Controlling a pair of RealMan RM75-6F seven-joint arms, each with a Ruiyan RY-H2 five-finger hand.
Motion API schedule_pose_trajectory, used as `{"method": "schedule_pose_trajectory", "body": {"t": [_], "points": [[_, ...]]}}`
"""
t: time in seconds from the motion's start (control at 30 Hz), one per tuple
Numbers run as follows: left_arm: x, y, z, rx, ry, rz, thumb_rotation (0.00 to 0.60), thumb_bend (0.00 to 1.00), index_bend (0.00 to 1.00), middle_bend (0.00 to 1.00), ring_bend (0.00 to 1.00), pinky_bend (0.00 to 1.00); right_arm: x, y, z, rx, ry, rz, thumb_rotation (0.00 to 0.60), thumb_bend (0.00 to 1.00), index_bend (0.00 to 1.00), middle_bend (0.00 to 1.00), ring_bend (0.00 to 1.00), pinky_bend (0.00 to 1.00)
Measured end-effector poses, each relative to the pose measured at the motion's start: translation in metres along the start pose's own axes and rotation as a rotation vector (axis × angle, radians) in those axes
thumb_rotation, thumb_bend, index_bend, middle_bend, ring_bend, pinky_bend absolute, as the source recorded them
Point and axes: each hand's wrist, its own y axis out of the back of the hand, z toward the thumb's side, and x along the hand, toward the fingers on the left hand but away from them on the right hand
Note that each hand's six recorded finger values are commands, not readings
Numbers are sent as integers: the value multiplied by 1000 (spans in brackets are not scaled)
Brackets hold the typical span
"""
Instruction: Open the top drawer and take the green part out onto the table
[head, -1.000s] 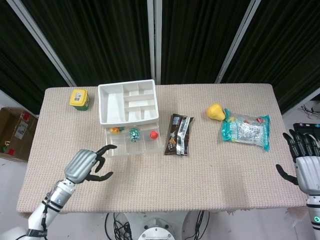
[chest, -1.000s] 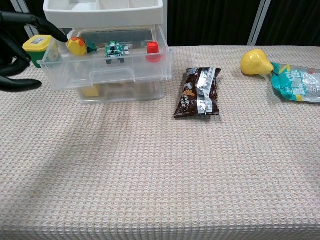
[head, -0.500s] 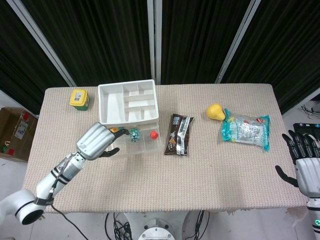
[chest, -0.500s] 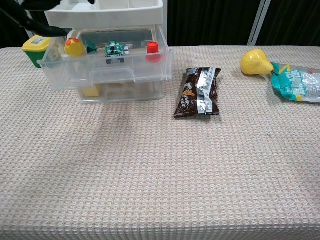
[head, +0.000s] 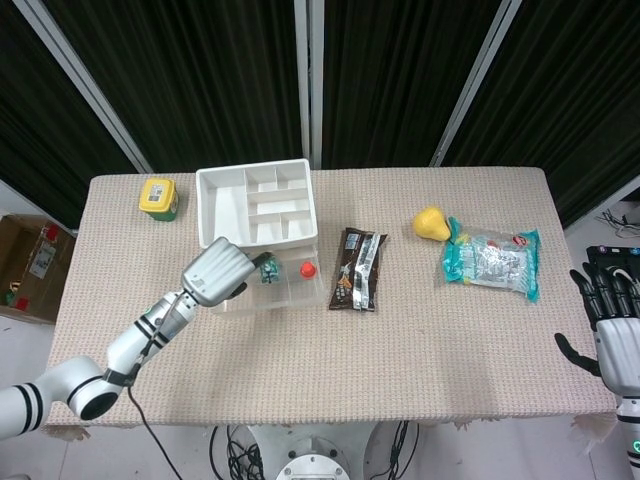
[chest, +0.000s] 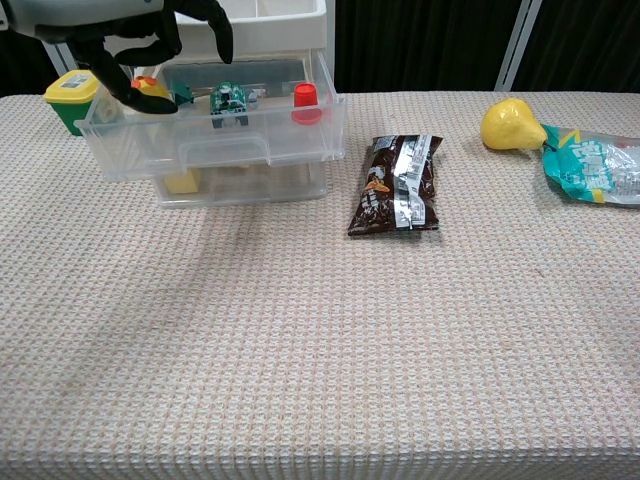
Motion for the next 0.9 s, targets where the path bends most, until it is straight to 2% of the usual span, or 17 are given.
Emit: {"method": "schedule_pose_trajectory", "body": {"t": [0.3, 0.67, 0.9], "points": [[10, -8, 8, 49, -28, 10, 600, 226, 309, 854, 983, 1000, 3, -3, -1, 0, -10, 7, 600, 180, 0, 0, 0, 0], [18, -13, 10, 162, -53, 10, 600, 226, 342, 855, 983, 1000, 4, -4, -3, 1, -19, 10, 600, 179, 0, 0, 0, 0], [21, -15, 13, 218, -71, 21, 600, 330, 418, 855, 984, 1000, 5, -5, -4, 2, -25, 14, 600, 180, 0, 0, 0, 0]]}}
